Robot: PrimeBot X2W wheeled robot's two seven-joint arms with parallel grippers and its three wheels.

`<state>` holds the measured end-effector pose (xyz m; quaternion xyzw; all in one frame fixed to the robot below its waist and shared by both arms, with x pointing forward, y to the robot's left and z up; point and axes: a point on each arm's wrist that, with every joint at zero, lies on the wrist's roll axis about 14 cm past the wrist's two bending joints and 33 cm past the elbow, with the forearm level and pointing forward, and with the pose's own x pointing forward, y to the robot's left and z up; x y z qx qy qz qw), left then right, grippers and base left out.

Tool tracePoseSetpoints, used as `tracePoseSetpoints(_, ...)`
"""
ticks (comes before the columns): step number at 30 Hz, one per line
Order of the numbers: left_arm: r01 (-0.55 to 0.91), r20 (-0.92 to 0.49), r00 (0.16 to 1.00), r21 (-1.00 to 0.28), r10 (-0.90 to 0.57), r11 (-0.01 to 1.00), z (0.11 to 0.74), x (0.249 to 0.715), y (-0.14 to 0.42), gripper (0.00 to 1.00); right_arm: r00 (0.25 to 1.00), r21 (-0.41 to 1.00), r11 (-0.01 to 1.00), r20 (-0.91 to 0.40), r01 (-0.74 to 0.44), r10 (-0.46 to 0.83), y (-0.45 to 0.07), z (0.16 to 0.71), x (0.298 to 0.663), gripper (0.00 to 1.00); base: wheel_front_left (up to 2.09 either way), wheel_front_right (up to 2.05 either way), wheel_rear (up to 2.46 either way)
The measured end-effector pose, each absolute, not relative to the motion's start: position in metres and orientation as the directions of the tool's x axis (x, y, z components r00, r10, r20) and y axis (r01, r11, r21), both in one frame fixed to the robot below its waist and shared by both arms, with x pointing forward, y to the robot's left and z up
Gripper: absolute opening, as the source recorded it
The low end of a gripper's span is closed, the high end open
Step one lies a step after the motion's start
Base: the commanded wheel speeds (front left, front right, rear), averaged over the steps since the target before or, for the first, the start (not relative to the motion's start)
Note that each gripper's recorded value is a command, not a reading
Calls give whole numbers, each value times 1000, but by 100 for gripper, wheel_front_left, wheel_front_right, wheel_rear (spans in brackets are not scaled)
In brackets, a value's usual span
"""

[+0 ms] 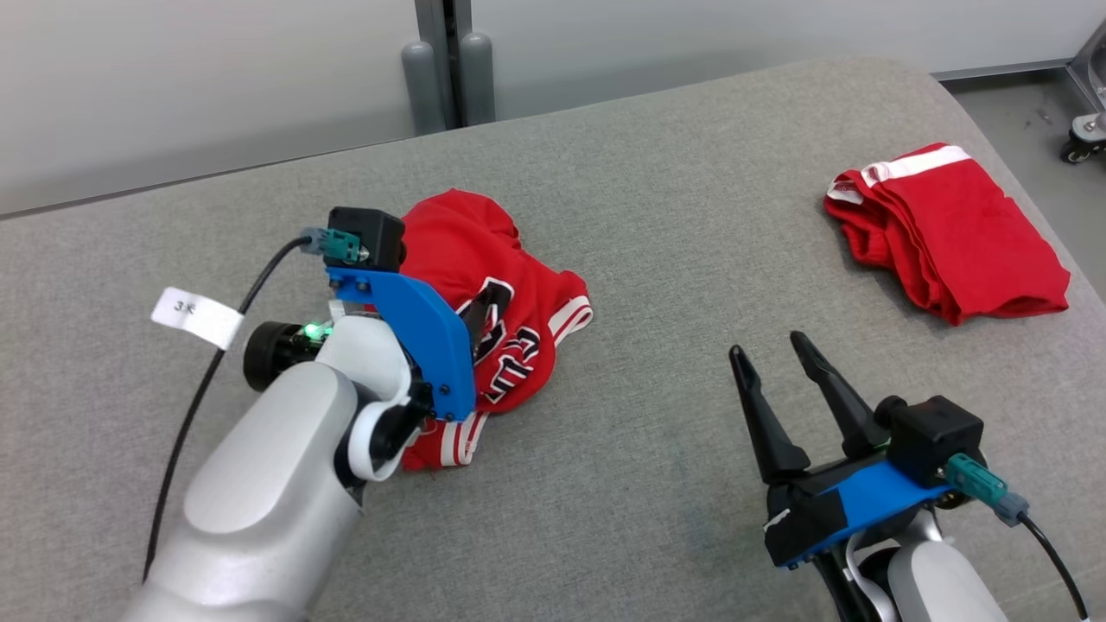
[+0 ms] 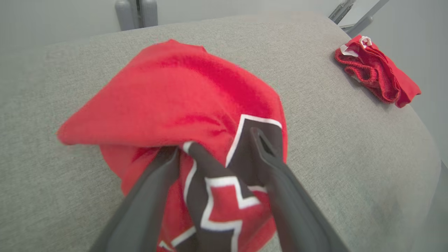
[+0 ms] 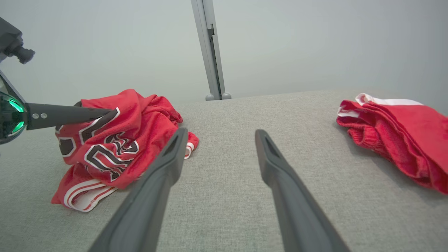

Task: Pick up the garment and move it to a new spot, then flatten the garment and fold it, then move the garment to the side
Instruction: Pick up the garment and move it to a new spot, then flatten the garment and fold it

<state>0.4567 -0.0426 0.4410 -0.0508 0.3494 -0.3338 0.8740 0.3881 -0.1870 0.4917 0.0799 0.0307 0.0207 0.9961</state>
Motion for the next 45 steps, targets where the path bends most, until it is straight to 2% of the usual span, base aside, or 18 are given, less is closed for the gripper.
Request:
tracePoseSetpoints(5,514,-508,595,-355,-623,781,447,455,-37,100,997,146,988,-52,-46,54,-185,494,390,100,0,0,0)
tracePoseSetpoints(10,425,-408,698,-425,-588,799,460,445,-7,100,993,130,987,-56,-95,103,-170,498,391,100,0,0,0)
tracePoseSetpoints(17,268,-233,889,-431,-394,861,481,431,77,100,986,120,981,-50,-149,156,-155,505,391,100,0,0,0)
tracePoseSetpoints(22,185,-92,967,-382,-237,905,496,413,133,100,982,119,978,-60,-172,180,-146,505,389,100,0,0,0)
tracePoseSetpoints(28,94,-44,993,-230,-106,969,492,389,178,100,978,126,976,-89,-175,187,-143,496,387,100,0,0,0)
tracePoseSetpoints(34,62,-74,994,-209,-79,976,477,372,183,100,979,141,980,-126,-140,158,-152,482,382,100,0,0,0)
tracePoseSetpoints(45,76,-55,995,-194,-89,978,481,377,180,100,984,150,984,-132,-99,119,-163,477,379,100,0,0,0)
